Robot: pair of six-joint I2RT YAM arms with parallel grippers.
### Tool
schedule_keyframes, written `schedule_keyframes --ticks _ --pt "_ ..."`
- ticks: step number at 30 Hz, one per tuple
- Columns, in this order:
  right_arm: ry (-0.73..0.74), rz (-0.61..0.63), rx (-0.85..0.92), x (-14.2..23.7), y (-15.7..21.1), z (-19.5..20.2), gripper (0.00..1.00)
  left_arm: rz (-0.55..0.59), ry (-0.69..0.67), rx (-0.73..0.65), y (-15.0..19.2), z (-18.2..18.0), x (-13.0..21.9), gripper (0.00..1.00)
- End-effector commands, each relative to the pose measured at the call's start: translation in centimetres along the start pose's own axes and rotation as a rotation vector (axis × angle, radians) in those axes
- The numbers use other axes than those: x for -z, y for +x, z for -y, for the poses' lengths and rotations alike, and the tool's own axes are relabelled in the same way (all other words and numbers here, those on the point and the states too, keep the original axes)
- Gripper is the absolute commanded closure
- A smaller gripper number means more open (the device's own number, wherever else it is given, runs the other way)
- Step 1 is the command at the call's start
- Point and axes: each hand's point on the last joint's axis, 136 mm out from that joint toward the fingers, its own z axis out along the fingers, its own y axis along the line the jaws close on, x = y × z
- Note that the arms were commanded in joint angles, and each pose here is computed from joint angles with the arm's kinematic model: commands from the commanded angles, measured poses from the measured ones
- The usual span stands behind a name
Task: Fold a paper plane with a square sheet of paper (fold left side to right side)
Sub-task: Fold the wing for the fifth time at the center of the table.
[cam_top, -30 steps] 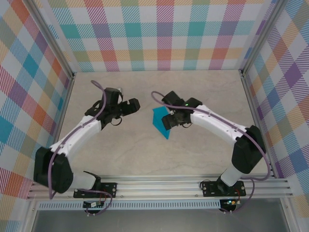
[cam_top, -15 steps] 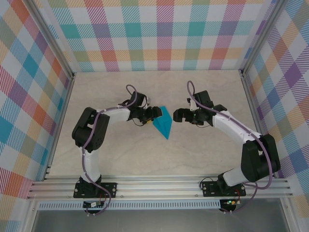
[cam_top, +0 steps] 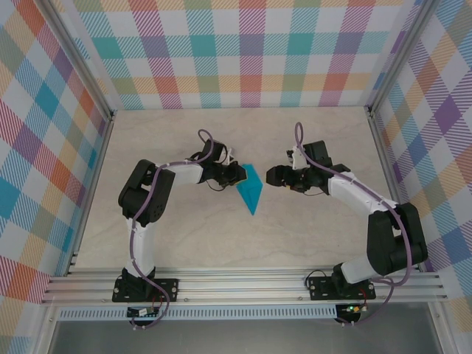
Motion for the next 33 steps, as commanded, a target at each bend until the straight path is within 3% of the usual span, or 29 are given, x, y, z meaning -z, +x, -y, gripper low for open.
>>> schedule_keyframes --ticks 1,5,12,33 --pt "-0.183 -0.015 0.014 -0.7 -0.6 -2.0 0.26 -0.046 0.095 -0.099 0.9 2.0 0.4 0.93" --pt "-0.27 -0.066 -0.02 -2.3 -0.8 -2.4 0.41 -0.096 0.144 -0.124 2.0 2.4 0.4 0.98" --pt "-0.277 -0.116 -0.115 -5.9 -1.7 -0.4 0.54 -0.157 0.176 -0.091 3.3 1.3 -0.8 0.98" --pt "-0.196 -0.217 -0.18 -12.4 -2.0 1.6 0.56 -0.21 0.117 -0.061 4.0 -1.0 -2.0 0.92"
